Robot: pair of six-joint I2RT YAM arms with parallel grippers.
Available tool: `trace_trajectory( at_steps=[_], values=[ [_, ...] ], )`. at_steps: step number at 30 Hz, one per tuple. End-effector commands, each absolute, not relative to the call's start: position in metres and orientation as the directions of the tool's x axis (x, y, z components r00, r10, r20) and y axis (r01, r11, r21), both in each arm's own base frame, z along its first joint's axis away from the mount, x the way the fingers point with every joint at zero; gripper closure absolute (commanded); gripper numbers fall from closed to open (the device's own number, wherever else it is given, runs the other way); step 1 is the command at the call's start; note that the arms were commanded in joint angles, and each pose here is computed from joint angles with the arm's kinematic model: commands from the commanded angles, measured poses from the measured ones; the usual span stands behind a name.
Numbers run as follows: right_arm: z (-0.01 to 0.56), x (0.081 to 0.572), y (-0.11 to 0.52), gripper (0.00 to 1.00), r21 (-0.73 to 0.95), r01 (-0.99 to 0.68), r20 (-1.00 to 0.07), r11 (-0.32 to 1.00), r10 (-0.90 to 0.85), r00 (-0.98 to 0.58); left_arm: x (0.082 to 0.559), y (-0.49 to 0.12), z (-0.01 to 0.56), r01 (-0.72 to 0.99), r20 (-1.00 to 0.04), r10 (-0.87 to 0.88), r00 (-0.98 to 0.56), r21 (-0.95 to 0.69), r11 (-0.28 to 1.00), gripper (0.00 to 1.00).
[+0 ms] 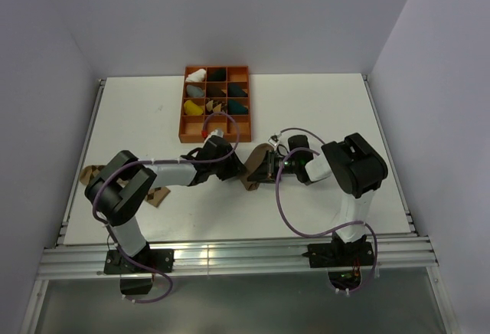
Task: Roll the socks
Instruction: Roll the sock at the center of the board.
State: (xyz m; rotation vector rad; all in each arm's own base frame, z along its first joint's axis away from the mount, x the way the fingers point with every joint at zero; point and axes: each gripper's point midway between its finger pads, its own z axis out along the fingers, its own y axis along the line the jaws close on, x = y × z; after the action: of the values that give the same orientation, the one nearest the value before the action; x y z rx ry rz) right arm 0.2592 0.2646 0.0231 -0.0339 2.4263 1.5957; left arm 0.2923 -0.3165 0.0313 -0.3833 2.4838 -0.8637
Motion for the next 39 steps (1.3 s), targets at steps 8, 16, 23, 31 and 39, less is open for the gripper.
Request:
trace_trajectory(
  at_steps=[8, 16, 23, 31, 39],
  values=[
    [0.022, 0.273, 0.245, 0.84, 0.805, -0.222, -0.345, 0.55, 0.13, -0.93, 0.274, -0.302, -0.001, -0.151, -0.309, -0.35, -0.884, -0.521, 0.84, 0.83],
    [0.067, 0.277, 0.237, 0.49, 0.491, -0.467, -0.683, 0.736, -0.008, -0.731, 0.273, -0.299, -0.006, -0.115, -0.302, -0.264, -0.916, -0.432, 0.894, 0.92],
    [0.07, 0.266, 0.247, 0.46, 0.187, -0.579, -0.796, 0.793, -0.223, -0.562, 0.279, -0.299, 0.0, -0.04, -0.326, -0.176, -0.929, -0.384, 0.923, 0.92],
    [0.083, 0.254, 0.265, 0.46, -0.063, -0.604, -0.853, 0.795, -0.357, -0.381, 0.292, -0.289, 0.001, 0.005, -0.329, -0.12, -0.937, -0.356, 0.935, 0.91],
    [0.077, 0.251, 0.282, 0.46, -0.197, -0.618, -0.831, 0.761, -0.464, -0.307, 0.298, -0.292, 0.004, 0.044, -0.32, -0.08, -0.944, -0.363, 0.931, 0.91]
  ],
)
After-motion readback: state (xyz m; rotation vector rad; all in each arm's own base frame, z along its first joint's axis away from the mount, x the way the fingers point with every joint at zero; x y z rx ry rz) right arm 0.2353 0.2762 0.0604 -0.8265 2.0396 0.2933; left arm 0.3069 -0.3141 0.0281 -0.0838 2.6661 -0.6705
